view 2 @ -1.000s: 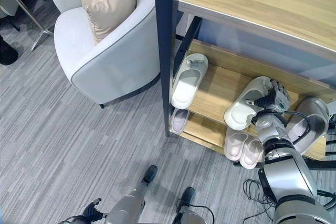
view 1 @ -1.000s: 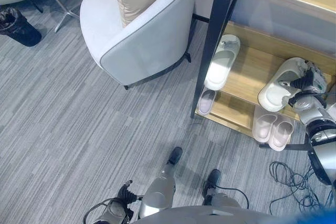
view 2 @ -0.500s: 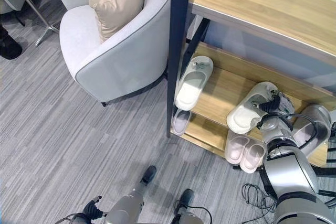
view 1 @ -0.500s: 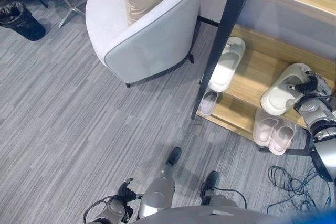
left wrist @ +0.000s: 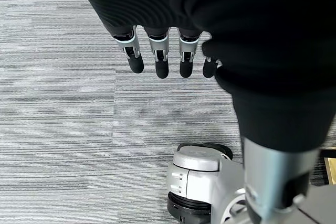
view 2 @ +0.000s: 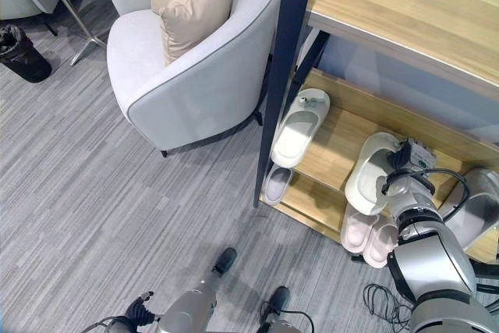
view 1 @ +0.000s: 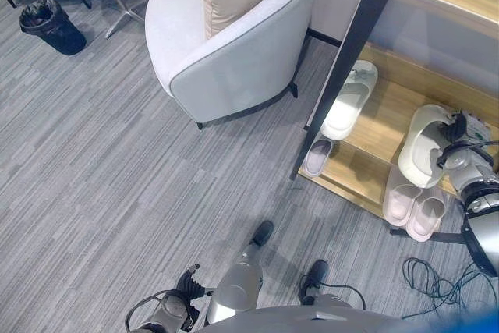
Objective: Arrange the slippers neatly on the shoe rack.
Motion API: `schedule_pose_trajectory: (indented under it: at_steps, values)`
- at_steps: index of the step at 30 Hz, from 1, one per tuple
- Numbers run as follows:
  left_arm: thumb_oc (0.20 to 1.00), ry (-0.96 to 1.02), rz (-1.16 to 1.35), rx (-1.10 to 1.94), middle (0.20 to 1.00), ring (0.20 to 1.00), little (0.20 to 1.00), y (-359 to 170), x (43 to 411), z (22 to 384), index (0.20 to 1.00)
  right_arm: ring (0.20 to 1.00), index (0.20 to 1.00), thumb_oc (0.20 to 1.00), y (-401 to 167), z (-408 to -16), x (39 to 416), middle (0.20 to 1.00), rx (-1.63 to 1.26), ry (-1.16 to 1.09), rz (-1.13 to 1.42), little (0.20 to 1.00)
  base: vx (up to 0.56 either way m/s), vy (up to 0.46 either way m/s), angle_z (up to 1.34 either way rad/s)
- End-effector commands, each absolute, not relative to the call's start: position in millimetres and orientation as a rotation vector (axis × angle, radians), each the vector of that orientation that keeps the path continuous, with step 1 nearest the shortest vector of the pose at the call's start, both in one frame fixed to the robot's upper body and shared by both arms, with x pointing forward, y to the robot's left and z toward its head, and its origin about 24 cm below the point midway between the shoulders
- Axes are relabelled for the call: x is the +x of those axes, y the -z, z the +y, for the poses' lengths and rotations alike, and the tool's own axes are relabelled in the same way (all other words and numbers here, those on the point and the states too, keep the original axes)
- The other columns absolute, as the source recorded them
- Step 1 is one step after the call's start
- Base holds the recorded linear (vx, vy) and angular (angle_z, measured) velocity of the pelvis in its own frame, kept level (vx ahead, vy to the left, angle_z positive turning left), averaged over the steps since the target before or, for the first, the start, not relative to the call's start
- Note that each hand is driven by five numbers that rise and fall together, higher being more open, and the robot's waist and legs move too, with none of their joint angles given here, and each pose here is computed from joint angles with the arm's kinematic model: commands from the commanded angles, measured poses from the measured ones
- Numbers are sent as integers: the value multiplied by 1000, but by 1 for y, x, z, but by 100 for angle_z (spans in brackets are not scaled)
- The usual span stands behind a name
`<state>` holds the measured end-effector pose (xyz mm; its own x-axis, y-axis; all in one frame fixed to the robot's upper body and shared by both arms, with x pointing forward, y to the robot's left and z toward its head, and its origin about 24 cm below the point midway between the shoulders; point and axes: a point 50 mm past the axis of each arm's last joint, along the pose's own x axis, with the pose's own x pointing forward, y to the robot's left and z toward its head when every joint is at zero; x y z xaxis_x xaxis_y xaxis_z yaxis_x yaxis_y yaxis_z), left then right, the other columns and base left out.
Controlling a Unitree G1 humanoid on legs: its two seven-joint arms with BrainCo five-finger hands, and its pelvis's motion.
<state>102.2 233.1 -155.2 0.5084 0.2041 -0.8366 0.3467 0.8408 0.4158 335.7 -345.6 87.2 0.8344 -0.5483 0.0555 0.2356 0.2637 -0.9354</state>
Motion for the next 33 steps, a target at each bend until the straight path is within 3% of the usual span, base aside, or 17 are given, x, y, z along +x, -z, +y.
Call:
schedule_pose_trajectory:
  at_steps: [1,12,33]
  values:
    - [1000,169,1072,574,1000,1000,1000,161,103,210,1000,200,200,200,-94,-328,344,200,-1258,475,184,200,0,0,0]
    - [1000,118,1071,550,1000,1000,1000,160,105,215,1000,200,200,200,-124,-281,369,200,-1256,403,-47,200,-2,3,0]
    - [1000,118,1074,573,1000,1000,1000,159,106,222,1000,200,200,200,-137,-306,373,200,-1247,520,58,200,0,7,1]
